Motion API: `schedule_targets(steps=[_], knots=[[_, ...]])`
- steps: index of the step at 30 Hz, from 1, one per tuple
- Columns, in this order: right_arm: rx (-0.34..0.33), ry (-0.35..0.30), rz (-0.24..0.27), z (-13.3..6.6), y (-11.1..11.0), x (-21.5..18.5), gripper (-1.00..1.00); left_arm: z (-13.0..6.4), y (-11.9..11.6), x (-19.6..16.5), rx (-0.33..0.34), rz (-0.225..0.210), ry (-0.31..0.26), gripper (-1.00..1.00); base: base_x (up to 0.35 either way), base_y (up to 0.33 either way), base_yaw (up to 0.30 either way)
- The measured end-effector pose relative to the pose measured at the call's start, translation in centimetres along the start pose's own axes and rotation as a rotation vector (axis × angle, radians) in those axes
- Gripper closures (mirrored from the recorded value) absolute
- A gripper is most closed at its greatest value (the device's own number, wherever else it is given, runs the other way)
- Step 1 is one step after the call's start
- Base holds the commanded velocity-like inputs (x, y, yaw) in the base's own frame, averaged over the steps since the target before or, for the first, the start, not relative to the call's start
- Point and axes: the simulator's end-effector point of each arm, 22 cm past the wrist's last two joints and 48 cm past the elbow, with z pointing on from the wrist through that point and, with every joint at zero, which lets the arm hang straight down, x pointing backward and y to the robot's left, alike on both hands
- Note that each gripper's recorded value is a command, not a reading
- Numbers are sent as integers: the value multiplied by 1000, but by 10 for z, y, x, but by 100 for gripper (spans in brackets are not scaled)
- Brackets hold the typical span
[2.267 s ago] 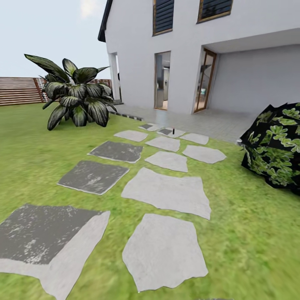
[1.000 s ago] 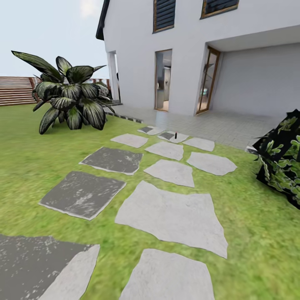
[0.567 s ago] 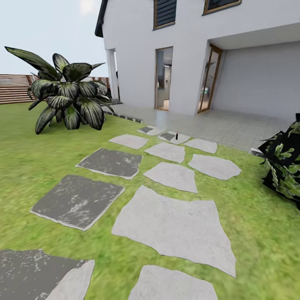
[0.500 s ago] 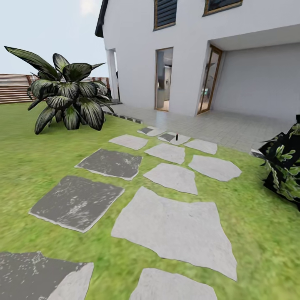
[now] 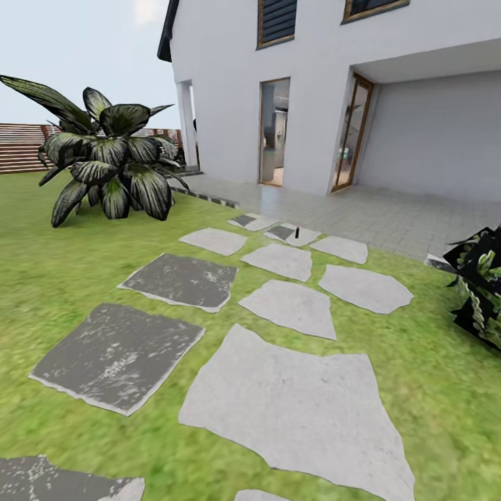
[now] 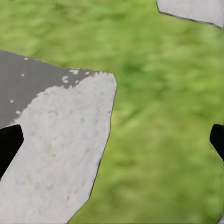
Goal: In the garden, pick up the pesticide atomizer on the floor and spray pesticide onto both trees until each tree trunk is fully covered.
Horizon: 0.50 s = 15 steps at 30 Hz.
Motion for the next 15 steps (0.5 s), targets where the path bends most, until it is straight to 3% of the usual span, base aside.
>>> schedule_targets(steps=[15], knots=[[0,0,0,0,0,0,-100,0,0,0,0,1,0,-100,340,0,0]])
